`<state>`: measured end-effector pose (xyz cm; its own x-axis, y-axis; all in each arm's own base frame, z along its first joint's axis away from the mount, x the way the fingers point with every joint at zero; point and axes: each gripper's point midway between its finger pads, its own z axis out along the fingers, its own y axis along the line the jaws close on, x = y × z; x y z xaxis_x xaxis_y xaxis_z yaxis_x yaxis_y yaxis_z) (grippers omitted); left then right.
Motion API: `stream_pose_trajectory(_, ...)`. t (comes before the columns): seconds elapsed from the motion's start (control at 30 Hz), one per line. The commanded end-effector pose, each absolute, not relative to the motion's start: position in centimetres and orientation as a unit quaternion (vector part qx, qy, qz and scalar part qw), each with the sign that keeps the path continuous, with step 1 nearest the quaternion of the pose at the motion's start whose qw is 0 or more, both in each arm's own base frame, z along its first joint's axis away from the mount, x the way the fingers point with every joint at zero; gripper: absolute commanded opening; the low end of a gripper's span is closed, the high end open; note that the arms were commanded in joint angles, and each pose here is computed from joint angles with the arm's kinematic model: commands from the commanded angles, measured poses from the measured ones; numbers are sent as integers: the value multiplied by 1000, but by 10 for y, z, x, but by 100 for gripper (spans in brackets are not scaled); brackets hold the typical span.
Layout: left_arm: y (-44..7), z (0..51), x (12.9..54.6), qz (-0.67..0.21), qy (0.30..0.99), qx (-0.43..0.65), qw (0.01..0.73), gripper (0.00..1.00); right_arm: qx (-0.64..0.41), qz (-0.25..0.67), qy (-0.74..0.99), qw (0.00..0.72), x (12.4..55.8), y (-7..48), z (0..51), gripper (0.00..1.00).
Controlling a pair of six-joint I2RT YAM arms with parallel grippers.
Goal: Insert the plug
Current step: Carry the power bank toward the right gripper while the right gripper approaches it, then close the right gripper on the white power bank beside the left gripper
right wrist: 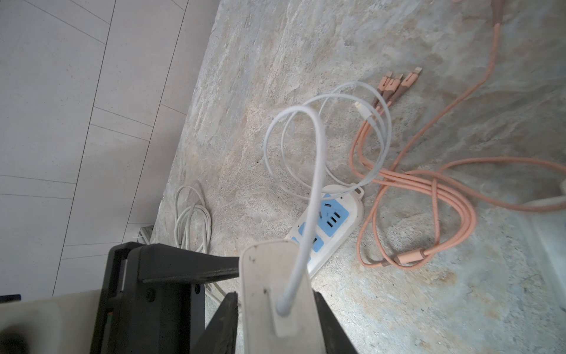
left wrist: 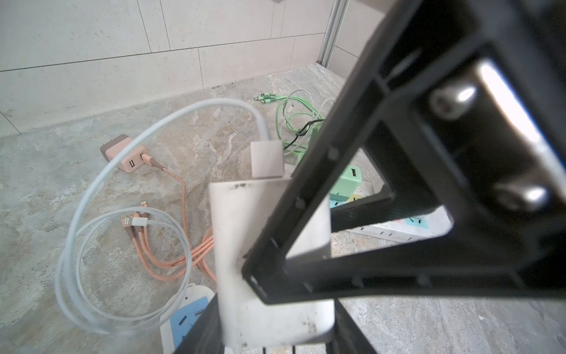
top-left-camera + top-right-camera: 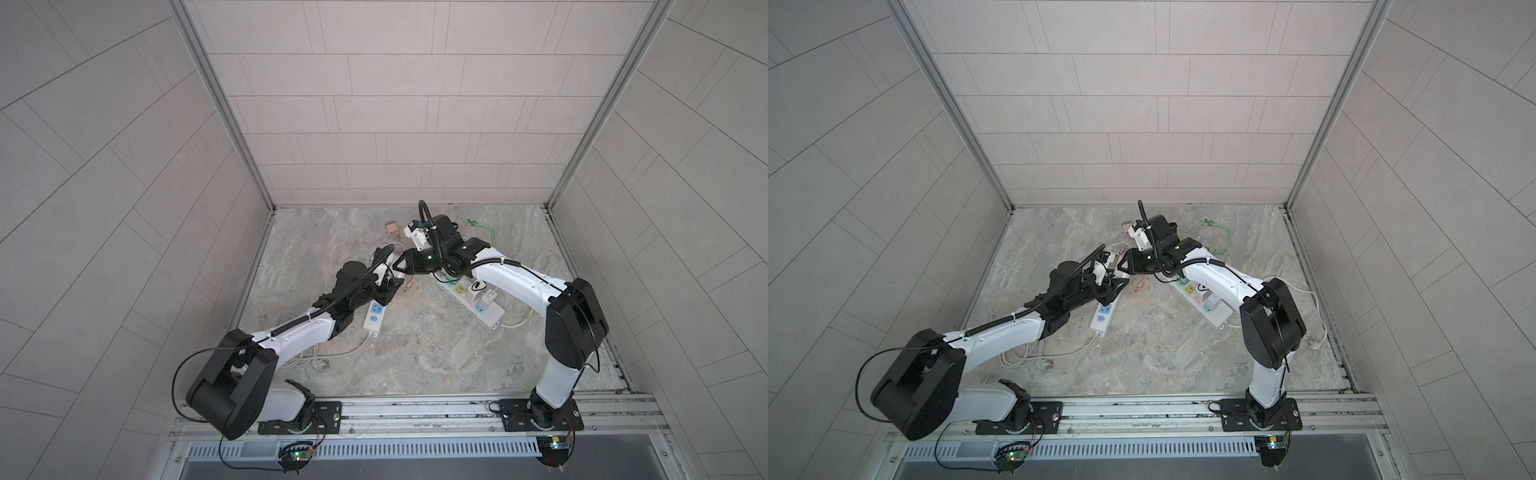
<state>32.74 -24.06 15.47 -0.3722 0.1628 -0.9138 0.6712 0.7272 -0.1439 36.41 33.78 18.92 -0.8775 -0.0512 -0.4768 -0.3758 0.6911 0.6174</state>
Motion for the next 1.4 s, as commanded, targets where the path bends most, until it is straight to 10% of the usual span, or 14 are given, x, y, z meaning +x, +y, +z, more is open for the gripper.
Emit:
stream_pose_trajectory(0.0, -246, 161, 322, -266, 772, 285, 502, 39, -133, 389, 883, 226, 362, 344, 201, 37)
stream_pose_trajectory(1.37, -243, 158, 315, -249, 757, 313, 516, 36, -181, 364, 900, 156, 345, 335, 187, 38)
